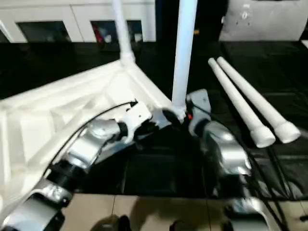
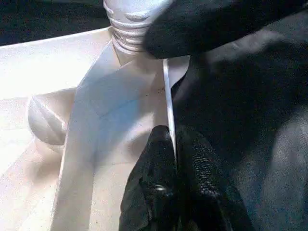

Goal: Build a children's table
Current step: Rotate leg to tighten

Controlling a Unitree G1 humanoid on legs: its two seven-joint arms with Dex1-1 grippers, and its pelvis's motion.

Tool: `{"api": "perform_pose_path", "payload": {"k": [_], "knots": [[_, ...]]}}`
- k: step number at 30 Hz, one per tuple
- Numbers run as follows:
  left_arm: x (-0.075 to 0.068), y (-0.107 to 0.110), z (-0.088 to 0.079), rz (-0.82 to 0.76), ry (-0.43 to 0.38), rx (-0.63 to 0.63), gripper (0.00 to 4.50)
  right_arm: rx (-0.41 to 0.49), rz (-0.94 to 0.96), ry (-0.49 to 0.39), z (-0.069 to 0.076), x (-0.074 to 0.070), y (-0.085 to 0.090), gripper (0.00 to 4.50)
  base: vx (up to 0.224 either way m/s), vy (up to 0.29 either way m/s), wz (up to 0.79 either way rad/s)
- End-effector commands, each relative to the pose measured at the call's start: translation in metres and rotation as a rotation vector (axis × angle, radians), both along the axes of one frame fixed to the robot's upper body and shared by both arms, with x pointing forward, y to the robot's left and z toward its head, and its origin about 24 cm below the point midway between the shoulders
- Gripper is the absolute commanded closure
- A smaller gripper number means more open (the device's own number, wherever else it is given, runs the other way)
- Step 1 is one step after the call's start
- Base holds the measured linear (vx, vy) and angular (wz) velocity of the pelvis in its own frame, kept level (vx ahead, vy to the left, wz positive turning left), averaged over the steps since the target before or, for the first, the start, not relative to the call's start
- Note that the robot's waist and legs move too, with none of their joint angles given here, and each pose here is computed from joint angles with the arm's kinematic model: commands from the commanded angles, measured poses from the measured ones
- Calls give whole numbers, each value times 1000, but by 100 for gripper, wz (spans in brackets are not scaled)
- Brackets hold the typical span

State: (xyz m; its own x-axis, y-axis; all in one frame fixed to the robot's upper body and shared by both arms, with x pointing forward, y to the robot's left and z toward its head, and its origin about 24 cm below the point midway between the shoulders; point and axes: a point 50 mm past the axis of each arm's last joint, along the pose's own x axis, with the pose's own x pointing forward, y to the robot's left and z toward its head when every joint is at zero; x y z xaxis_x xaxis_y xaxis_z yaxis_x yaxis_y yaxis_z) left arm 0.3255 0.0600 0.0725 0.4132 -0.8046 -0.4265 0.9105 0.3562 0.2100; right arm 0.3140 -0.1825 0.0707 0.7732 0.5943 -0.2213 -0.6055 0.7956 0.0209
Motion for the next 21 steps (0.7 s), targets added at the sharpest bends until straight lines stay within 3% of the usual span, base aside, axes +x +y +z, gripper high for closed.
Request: {"api": "perform_pose_path", "payload": {"k": [1,10,14,21], "knots": [[-6,-4,11,-139,-49,-9,450,-2,85,-37,9,-3,0,9,0,0,0],[-22,18,-6,-414,-4,132,450,-92,342,-3,21,-19,-19,9,0,0,0],[-28,25,-7,-516,39,161,450,-138,418,-20,23,-19,-17,9,0,0,0],[-27,25,-5,-565,24,174,450,-113,551,6,23,-24,-8,9,0,0,0]]}}
